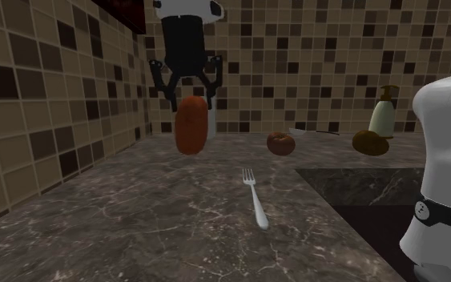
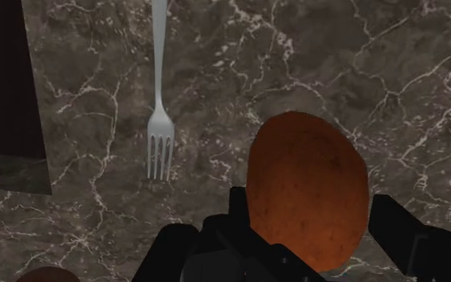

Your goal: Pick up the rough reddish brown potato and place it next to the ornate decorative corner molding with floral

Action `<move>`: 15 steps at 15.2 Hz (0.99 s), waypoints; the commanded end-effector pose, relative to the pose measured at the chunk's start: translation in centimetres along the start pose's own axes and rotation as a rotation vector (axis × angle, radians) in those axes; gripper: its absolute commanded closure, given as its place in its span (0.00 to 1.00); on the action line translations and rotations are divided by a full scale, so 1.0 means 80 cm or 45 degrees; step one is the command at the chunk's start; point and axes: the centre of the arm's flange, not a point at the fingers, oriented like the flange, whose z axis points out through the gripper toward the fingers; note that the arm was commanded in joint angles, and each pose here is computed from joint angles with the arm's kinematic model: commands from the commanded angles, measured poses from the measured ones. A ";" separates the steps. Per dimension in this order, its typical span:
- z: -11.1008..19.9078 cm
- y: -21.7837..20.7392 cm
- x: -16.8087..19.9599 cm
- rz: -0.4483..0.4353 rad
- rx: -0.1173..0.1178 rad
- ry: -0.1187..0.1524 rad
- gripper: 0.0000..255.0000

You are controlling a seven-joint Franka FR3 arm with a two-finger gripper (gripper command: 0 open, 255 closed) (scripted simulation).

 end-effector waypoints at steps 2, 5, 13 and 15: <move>-0.005 0.007 -0.048 0.002 0.000 0.000 1.00; -0.003 0.010 -0.087 0.002 0.000 0.000 1.00; 0.049 0.006 -0.093 0.002 0.000 0.000 1.00; 0.062 0.006 -0.095 0.002 0.000 0.000 1.00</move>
